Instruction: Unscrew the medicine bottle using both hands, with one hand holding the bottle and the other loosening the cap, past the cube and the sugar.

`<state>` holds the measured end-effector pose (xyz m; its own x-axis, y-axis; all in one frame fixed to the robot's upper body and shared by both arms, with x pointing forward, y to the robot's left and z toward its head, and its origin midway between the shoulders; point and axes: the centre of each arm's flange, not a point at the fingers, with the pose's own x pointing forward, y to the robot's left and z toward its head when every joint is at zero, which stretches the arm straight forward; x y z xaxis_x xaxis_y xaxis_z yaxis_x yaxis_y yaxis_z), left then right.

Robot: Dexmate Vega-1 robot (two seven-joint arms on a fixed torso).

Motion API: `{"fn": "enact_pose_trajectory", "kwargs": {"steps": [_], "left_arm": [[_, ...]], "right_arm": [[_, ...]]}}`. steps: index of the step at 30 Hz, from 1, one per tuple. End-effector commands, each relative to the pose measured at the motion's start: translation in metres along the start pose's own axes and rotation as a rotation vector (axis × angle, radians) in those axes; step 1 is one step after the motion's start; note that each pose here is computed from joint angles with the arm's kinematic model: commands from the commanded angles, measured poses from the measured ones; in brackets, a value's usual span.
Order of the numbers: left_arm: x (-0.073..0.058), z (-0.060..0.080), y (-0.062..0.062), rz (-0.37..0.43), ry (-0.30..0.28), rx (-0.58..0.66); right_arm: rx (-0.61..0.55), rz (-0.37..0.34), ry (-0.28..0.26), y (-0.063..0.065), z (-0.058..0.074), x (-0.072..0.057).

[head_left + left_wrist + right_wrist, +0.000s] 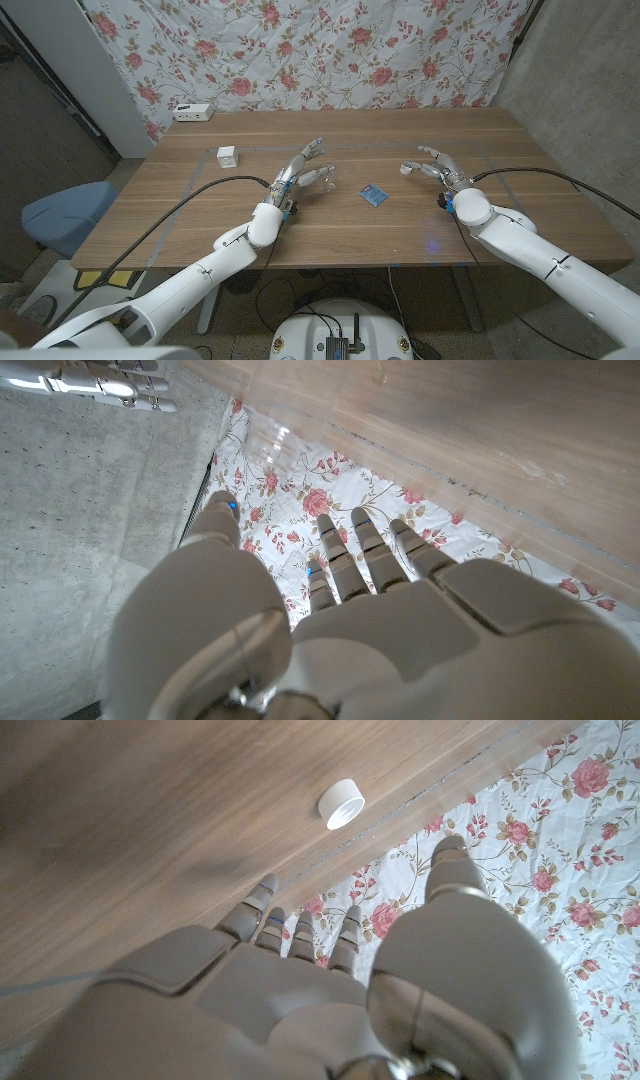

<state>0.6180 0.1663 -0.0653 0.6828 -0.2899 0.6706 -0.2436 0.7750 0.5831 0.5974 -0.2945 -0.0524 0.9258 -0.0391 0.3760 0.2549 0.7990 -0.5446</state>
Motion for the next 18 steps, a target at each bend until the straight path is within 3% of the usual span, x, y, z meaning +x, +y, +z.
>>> {"fn": "enact_pose_trajectory", "kwargs": {"steps": [1, 18], "left_arm": [[-0.003, 0.000, 0.009, 0.038, 0.005, -0.050], [-0.007, -0.003, 0.027, 0.068, -0.003, -0.118]], "right_arm": [[0.060, -0.023, -0.073, -0.009, 0.009, -0.008], [0.141, -0.023, -0.147, -0.011, 0.024, -0.014]]}}
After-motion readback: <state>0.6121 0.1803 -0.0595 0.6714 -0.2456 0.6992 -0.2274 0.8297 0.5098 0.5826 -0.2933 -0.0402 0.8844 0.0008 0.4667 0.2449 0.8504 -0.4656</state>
